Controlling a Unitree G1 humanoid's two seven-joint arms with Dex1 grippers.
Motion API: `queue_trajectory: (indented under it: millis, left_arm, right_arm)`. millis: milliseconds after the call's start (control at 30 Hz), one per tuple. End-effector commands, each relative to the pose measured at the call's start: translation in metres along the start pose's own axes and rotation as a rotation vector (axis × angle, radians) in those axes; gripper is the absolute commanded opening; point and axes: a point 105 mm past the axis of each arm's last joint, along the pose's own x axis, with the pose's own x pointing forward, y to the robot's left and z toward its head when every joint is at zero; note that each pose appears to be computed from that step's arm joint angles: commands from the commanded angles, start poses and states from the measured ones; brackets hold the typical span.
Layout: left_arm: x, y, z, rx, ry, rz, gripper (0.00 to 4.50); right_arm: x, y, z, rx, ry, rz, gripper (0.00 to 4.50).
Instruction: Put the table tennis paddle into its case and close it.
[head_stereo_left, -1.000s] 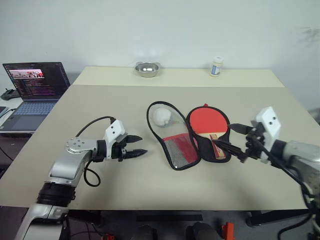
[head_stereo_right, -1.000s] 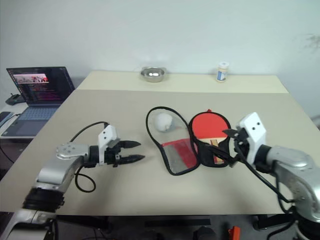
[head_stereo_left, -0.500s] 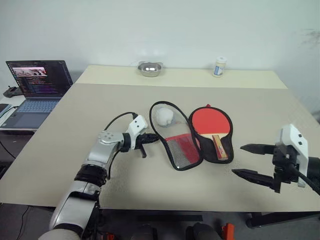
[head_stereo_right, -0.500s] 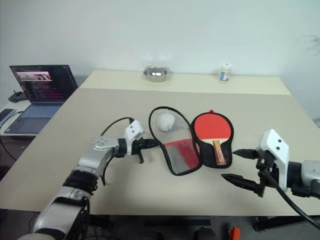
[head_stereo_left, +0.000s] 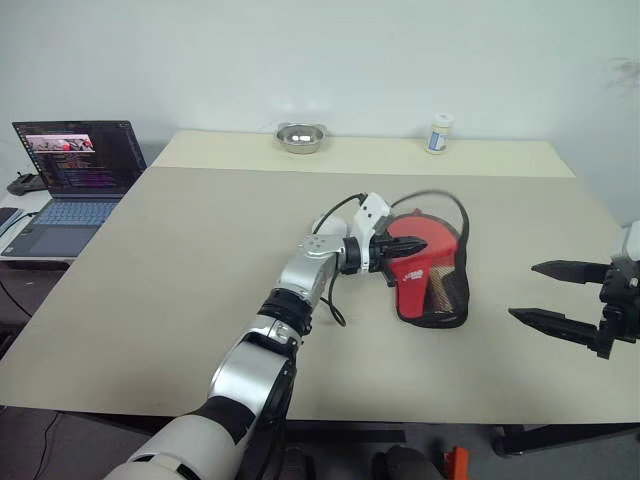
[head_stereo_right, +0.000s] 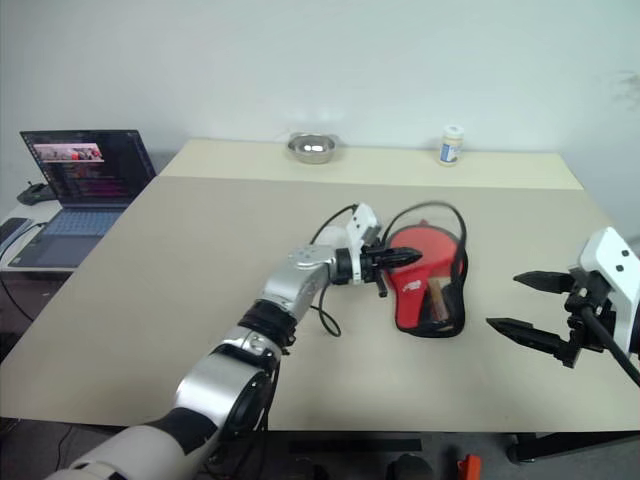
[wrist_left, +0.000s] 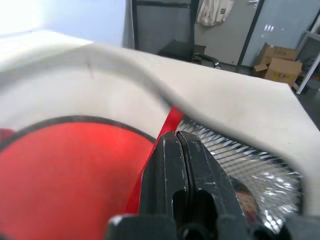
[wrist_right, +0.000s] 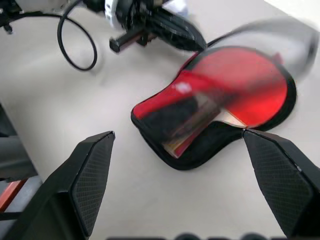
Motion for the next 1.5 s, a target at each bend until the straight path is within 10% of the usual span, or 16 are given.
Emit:
queue_trajectory:
  millis: [33,567,1233,1500]
  left_arm:
    - [-0.006,0.004,0.018,0.109,-0.042,-0.001,0.03]
    - [-0.114,-0.02,0.038,0.207,-0.053,-0.067,0.03]
    - [-0.124,-0.014,0.029,0.206,-0.012,-0.019,0.03]
    - [-0.129,-0.013,0.018,0.202,0.022,-0.001,0.0]
  right_arm:
    - [0.01,-0.006,-0.002,0.006,-0.016,-0.038,4.5]
    - [0.112,-0.081,-0.057,0.339,0.004,-0.332,4.5]
    - [0.162,-0.069,-0.088,0.404,0.112,-0.233,4.5]
    - [0.171,-0.054,-0.108,0.441,0.206,-0.163,2.29]
